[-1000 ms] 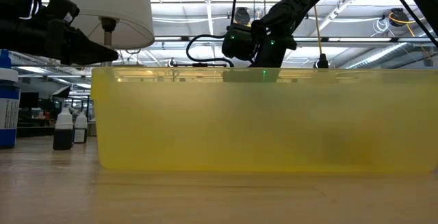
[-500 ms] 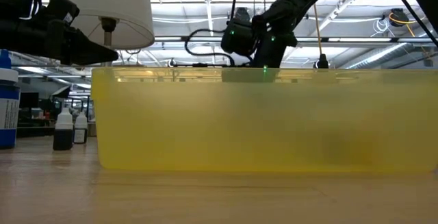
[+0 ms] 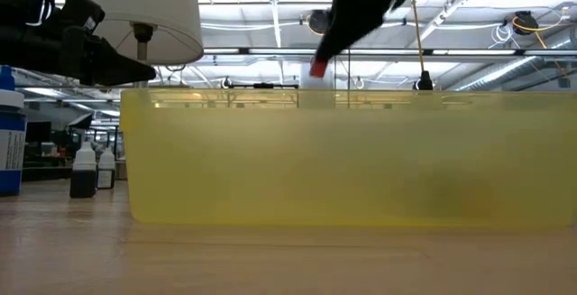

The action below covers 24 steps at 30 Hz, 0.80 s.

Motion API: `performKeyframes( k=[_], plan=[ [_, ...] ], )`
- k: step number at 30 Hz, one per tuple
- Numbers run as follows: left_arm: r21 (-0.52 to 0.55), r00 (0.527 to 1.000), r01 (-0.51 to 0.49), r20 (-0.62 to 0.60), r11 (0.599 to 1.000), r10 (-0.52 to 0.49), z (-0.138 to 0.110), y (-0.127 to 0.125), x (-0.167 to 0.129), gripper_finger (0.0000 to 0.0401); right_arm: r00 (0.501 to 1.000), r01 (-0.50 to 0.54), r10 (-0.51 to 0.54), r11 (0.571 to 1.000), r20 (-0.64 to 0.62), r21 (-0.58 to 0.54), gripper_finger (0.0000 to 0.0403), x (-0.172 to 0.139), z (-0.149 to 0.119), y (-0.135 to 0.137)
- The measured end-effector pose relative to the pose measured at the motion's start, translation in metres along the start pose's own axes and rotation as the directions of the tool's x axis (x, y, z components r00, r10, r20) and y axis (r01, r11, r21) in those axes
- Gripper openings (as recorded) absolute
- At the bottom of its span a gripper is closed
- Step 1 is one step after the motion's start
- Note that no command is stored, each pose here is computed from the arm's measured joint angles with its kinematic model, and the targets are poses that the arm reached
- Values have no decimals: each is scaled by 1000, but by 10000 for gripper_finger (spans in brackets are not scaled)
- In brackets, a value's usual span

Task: Pick & Place food coloring
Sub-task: Put the small orange food coloring bottle into the yellow container

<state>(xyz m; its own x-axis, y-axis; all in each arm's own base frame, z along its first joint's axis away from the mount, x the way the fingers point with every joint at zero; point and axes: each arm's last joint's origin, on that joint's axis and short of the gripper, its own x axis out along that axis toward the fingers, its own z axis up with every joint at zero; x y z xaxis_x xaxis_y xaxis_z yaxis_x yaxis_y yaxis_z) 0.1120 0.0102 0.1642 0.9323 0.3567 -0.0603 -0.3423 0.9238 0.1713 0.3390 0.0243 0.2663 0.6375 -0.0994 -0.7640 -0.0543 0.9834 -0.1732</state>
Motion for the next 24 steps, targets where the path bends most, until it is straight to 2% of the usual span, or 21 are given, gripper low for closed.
performKeyframes(
  k=[5,7,11,17,24],
  plan=[
    [0,1000,0,0,1000,0,0,0,0,131,997,-58,62,995,44,-85,52,-11,3,62],
    [0,1000,0,0,1000,0,0,0,0,132,995,-87,91,990,32,-114,52,-3,1,81],
    [0,1000,0,0,1000,0,0,0,0,132,992,-117,106,979,-72,-167,52,27,-12,108],
    [0,1000,0,0,1000,0,0,0,0,131,970,-164,130,973,-205,-161,52,67,-33,126],
    [0,1000,0,0,1000,0,0,0,0,131,952,-202,160,968,-259,-146,52,81,-42,132]
  ],
)
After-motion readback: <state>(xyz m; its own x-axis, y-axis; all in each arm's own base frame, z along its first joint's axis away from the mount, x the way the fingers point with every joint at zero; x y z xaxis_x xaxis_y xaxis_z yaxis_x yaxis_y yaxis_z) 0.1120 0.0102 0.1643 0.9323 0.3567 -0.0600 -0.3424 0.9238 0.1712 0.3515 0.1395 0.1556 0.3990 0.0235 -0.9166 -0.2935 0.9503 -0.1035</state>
